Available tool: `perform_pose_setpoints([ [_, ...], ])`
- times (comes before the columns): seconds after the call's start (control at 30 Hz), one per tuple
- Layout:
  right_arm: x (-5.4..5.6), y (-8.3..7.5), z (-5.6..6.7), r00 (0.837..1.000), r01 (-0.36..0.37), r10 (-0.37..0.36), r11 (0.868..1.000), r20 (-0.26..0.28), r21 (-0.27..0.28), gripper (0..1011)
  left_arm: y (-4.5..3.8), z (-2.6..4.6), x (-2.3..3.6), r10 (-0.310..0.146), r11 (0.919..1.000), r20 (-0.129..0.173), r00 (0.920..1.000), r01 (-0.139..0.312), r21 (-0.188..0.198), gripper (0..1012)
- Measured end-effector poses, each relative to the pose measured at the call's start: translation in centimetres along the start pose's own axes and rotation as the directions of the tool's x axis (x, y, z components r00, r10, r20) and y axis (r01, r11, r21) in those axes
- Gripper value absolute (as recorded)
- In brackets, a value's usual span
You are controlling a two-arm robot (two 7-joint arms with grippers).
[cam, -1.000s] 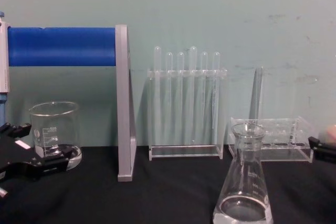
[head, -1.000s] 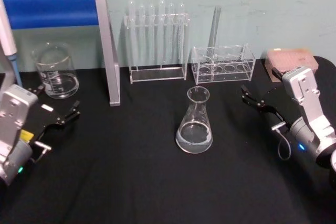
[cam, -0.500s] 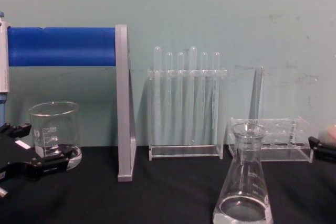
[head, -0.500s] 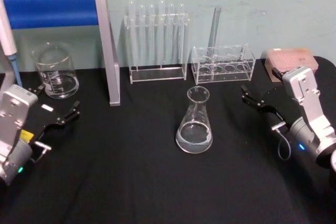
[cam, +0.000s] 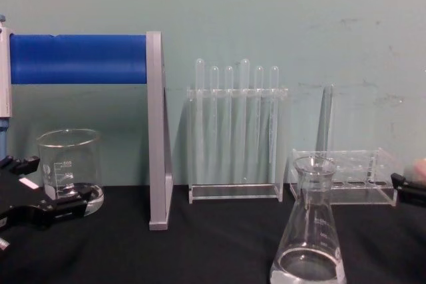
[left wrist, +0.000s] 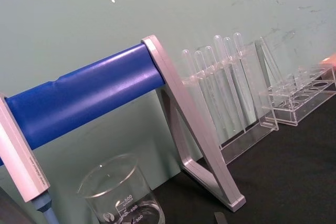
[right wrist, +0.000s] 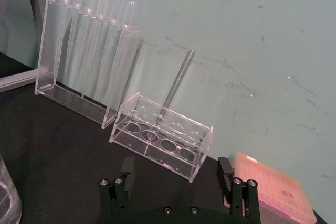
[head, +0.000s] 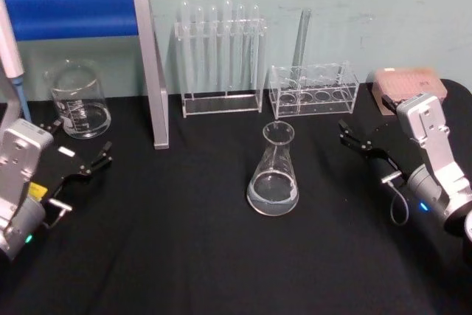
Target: Grasp the erlenmeyer flask with one hand, shake it three times, then place it back.
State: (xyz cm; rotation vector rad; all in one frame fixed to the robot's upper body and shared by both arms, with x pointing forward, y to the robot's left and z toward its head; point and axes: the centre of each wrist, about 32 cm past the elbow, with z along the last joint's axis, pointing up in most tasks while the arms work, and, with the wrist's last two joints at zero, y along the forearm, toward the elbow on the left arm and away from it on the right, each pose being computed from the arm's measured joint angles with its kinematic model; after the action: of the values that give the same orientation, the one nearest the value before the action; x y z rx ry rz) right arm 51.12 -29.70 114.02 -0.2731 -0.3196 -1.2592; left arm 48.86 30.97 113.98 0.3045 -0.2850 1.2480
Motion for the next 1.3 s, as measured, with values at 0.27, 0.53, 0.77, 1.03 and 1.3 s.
perform_pose_setpoints([
  [0.27, 0.0, 0.0, 0.0, 1.0, 0.0, 0.0, 1.0, 0.0, 0.0, 1003, 0.0, 0.0, 0.0, 0.0, 1.0, 0.0, 1.0, 0.0, 0.0, 1001],
  [0.53, 0.0, 0.0, 0.0, 1.0, 0.0, 0.0, 1.0, 0.0, 0.0, 1003, 0.0, 0.0, 0.0, 0.0, 1.0, 0.0, 1.0, 0.0, 0.0, 1001],
  [0.77, 0.0, 0.0, 0.0, 1.0, 0.0, 0.0, 1.0, 0.0, 0.0, 1003, 0.0, 0.0, 0.0, 0.0, 1.0, 0.0, 1.0, 0.0, 0.0, 1001],
  [1.03, 0.0, 0.0, 0.0, 1.0, 0.0, 0.0, 1.0, 0.0, 0.0, 1003, 0.0, 0.0, 0.0, 0.0, 1.0, 0.0, 1.0, 0.0, 0.0, 1001],
  [1.3, 0.0, 0.0, 0.0, 1.0, 0.0, 0.0, 1.0, 0.0, 0.0, 1003, 0.0, 0.0, 0.0, 0.0, 1.0, 0.0, 1.0, 0.0, 0.0, 1001],
])
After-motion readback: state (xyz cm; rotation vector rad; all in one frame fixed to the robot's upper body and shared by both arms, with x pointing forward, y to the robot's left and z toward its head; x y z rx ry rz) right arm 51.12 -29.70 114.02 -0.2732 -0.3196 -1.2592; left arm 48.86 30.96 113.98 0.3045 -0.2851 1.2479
